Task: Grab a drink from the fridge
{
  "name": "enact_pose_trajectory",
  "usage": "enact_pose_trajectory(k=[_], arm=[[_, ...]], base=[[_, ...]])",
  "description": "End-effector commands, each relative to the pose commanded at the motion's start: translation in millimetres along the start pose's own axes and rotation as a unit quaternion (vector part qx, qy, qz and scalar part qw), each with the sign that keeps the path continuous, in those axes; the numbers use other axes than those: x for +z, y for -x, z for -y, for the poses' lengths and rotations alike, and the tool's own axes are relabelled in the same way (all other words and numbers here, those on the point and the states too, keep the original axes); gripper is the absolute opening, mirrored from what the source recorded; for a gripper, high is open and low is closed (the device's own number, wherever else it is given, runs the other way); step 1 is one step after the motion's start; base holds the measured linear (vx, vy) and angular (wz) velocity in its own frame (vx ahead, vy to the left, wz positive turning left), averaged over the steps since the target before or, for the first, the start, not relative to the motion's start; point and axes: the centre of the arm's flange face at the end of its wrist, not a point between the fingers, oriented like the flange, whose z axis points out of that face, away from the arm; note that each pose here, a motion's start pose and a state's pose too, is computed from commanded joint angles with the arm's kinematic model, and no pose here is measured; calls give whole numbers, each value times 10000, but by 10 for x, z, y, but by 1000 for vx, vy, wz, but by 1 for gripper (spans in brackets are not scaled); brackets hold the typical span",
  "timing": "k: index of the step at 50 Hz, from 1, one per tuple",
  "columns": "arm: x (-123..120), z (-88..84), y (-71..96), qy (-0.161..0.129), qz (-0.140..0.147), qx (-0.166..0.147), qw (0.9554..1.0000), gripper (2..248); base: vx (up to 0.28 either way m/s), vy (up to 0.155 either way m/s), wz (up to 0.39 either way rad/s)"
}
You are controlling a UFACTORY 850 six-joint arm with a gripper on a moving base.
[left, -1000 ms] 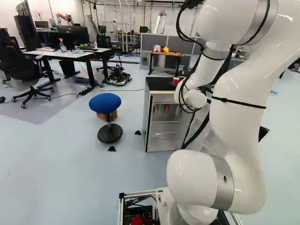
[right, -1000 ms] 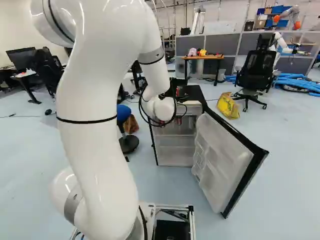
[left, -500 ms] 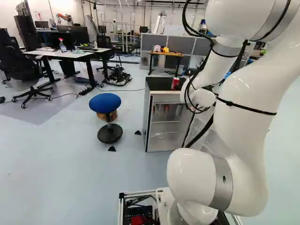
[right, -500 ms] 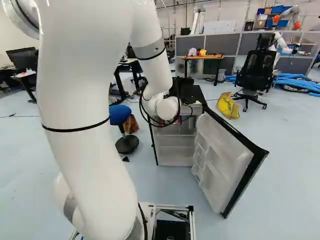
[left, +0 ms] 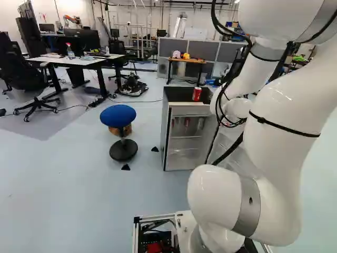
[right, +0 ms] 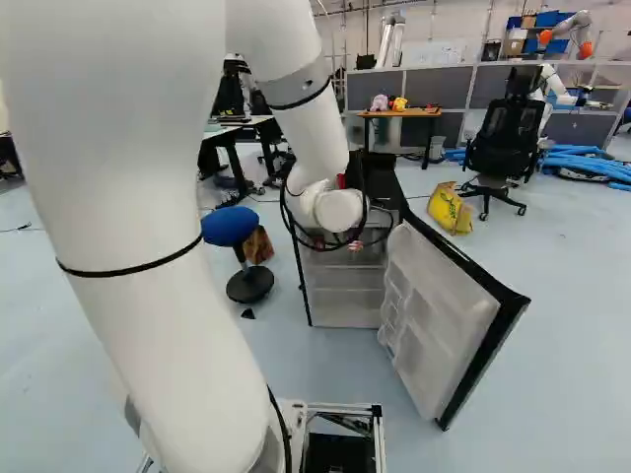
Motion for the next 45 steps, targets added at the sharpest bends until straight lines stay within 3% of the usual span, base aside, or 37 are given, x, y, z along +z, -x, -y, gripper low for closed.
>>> enact_pose_trajectory(k=[18,45], arm=[[-139,-256,-41,213,412,-147,9988,247],[-177,-668,-305,703,323,49,9970,247]], base=[[0,0,0],[0,0,0]])
